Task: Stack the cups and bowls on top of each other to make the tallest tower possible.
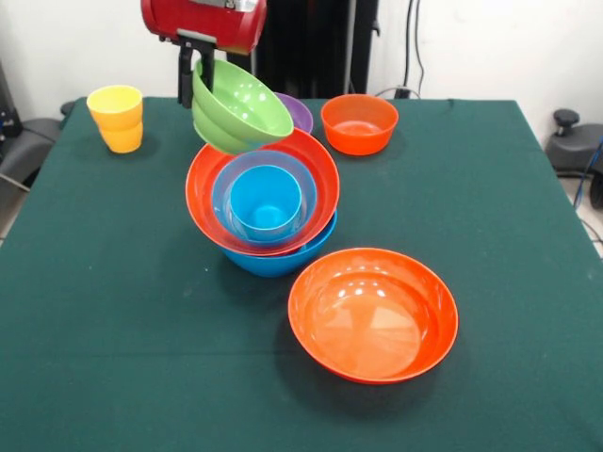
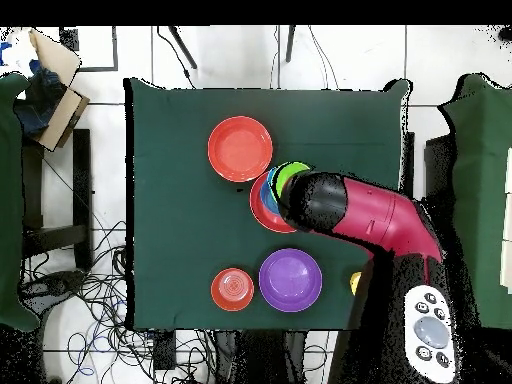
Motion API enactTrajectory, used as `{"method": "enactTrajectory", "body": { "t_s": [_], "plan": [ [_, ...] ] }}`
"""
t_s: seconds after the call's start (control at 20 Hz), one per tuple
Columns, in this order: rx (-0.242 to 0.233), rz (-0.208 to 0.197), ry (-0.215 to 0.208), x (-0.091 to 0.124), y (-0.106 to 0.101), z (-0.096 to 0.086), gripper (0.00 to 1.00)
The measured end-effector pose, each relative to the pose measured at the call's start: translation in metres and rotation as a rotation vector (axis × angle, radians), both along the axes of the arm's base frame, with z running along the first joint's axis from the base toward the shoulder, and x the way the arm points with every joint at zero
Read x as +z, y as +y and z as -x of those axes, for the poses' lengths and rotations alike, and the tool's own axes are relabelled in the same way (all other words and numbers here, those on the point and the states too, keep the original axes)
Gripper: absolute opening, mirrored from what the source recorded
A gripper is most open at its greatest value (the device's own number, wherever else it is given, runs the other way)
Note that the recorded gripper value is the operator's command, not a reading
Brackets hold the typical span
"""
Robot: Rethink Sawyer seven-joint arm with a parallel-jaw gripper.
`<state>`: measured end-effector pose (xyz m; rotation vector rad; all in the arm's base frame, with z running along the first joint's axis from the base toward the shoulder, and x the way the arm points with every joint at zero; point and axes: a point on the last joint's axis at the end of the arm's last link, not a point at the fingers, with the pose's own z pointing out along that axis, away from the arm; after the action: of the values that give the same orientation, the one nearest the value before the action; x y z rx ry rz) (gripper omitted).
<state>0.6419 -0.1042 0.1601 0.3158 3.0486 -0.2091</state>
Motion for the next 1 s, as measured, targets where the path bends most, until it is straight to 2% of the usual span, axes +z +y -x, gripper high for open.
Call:
{"method": "enactTrajectory", "body": {
  "t_s": [0.5,0.55,1.0],
  "plan": [
    [0.002,-0.001,0.002,-0.0016,0.0023,0.0017,0.0],
    [0.003,0.0,0.0,-0.0019,0.0023,0.0019,1.0],
    [0.007,0.0,0.001,-0.0022,0.0052,0.0017,1.0]
  ]
}}
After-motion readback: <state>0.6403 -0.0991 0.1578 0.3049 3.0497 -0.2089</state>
